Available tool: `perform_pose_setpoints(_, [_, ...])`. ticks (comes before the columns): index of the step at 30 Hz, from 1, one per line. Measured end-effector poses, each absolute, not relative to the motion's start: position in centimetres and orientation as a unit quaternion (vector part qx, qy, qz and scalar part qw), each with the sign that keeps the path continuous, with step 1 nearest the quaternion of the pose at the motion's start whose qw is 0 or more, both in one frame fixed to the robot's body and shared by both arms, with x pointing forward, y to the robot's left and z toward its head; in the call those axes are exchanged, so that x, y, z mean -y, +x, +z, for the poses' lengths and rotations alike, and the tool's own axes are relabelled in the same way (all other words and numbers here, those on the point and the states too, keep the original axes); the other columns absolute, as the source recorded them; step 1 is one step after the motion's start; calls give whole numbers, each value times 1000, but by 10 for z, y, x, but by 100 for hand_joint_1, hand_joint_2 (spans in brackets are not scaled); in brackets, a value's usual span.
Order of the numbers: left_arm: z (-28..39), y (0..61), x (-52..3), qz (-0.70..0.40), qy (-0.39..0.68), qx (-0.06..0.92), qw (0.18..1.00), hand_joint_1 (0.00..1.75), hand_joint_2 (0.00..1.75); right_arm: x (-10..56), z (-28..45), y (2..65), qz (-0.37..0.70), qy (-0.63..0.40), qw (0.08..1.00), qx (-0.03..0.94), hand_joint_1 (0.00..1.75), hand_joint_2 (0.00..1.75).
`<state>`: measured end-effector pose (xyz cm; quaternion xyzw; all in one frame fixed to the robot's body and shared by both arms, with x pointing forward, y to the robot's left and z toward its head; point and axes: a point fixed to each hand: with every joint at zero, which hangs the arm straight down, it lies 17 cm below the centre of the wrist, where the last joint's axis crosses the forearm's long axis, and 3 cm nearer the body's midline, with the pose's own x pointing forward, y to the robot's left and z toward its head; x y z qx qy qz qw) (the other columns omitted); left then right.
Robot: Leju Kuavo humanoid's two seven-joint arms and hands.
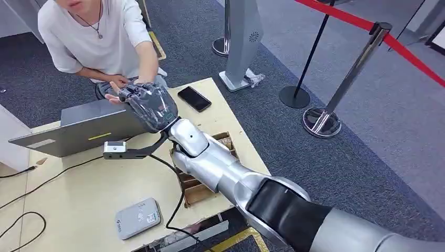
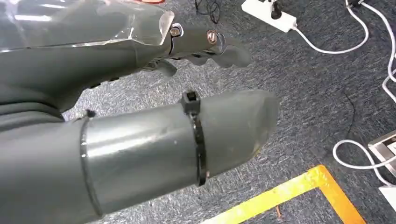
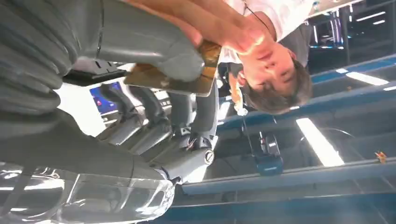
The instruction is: Pass the card to the sensor for recognition and then transmit it.
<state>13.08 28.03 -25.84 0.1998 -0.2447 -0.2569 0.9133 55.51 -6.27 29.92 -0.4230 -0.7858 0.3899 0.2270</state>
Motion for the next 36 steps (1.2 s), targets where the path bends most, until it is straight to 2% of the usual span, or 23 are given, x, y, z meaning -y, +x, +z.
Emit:
perform_pose_setpoints(4, [-258, 131, -280, -258, 199, 245, 913, 0, 0, 65, 294, 557, 394, -427, 232, 780, 0, 175])
perform_pose_setpoints(5, [-258, 131, -280, -258, 199, 245, 913, 0, 0, 66, 293, 558, 394, -428, 233, 779, 0, 0])
perform_pose_setpoints(36, [-258, 130, -277, -253, 201, 242, 915, 0, 0, 56, 290, 558, 405, -422, 233, 777, 0, 0])
